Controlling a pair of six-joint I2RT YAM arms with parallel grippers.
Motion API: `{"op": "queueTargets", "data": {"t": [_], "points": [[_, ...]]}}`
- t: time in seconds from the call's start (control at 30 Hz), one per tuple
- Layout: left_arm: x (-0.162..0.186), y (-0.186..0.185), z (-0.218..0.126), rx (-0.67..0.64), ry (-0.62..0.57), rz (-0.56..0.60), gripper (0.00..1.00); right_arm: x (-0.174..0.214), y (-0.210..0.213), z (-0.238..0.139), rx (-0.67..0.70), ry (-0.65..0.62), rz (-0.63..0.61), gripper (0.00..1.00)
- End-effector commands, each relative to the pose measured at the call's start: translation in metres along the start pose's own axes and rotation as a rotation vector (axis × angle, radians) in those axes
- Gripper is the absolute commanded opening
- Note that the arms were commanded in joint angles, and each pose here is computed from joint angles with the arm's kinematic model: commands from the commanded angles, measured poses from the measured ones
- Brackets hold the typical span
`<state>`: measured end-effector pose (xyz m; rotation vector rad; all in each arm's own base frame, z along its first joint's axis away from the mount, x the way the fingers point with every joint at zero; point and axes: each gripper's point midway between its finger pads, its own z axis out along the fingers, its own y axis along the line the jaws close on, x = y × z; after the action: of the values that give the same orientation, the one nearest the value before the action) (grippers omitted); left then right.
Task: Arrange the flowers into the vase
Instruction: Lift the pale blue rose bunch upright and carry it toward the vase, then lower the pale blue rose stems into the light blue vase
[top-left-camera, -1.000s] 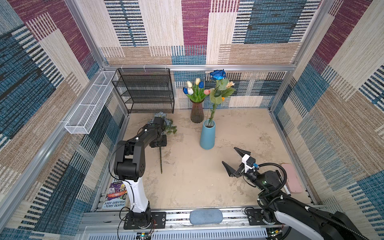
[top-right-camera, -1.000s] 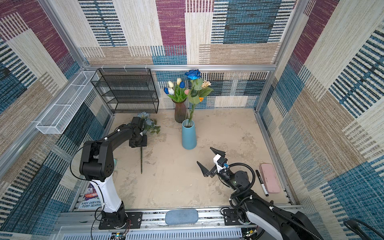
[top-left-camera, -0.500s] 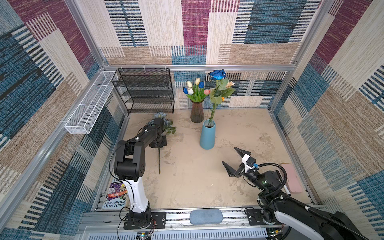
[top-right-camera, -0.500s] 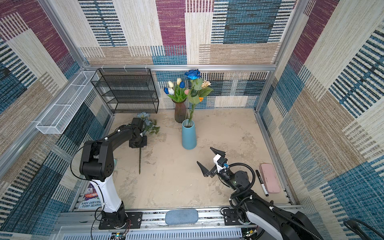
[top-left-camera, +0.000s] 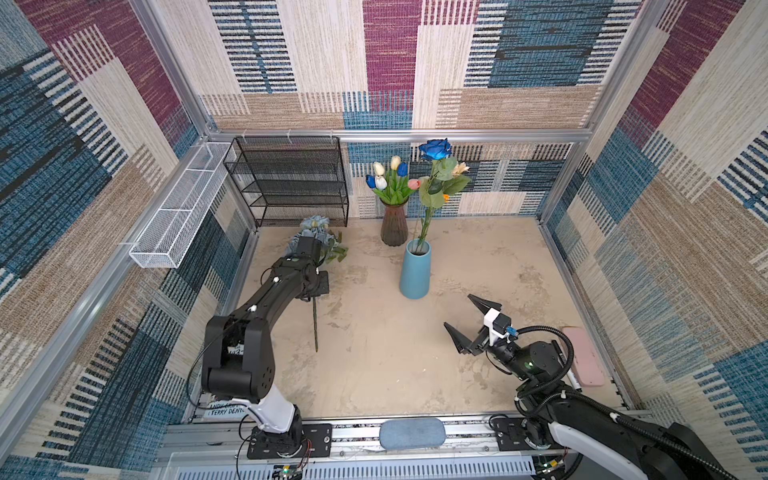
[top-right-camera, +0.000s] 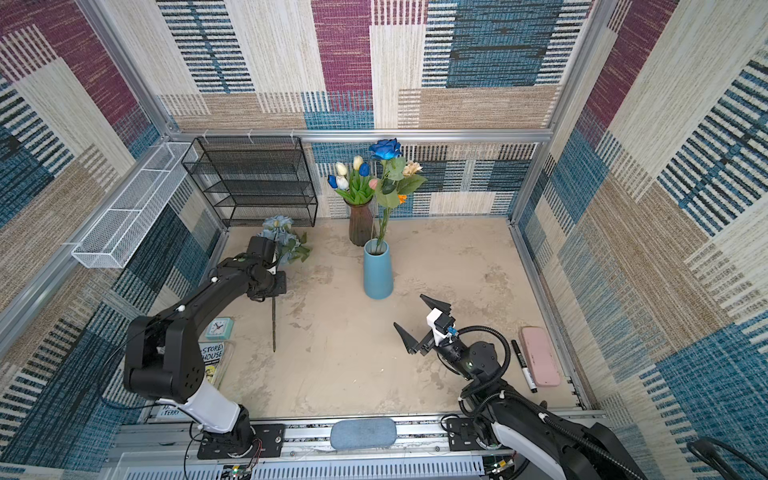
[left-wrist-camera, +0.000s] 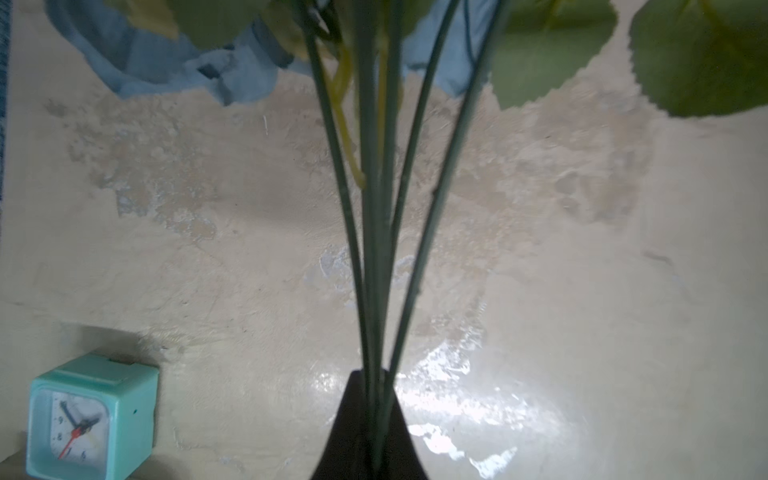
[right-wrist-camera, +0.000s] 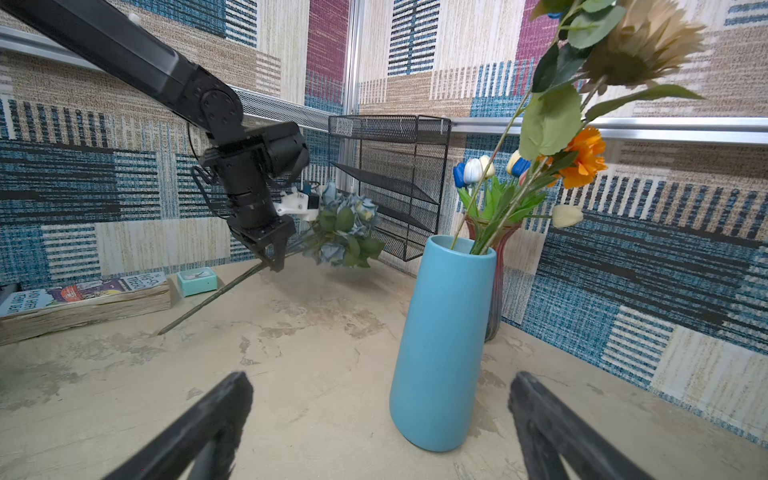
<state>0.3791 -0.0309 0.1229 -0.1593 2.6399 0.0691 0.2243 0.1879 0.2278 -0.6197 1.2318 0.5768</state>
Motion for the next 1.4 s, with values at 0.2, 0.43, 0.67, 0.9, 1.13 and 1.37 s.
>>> {"op": "queueTargets", "data": {"t": [0.2,0.43,0.67,0.9,1.13,1.37], "points": [[-0.044,-0.087,-0.145,0.491,-0.586,0.168,0.0,-0.01,-0.001,-0.002,0.008,-0.043,0.005,1.0],[-0.073,-0.124,-0.254,0.826,-1.052,0.215,0.0,-0.011,-0.001,-0.002,0.008,-0.046,0.002,1.0],[-0.116,-0.159,-0.314,1.004,-1.274,0.242,0.0,-0.011,-0.001,-0.003,0.01,-0.043,-0.001,1.0],[-0.148,-0.197,-0.318,1.065,-1.381,0.261,0.0,-0.012,-0.003,-0.004,0.019,-0.046,-0.007,1.0],[-0.164,-0.226,-0.302,1.115,-1.365,0.251,0.0,-0.011,-0.004,-0.004,0.028,-0.041,-0.008,1.0],[-0.164,-0.248,-0.275,1.14,-1.303,0.246,0.0,-0.011,-0.004,-0.003,0.024,-0.039,-0.009,1.0]]}}
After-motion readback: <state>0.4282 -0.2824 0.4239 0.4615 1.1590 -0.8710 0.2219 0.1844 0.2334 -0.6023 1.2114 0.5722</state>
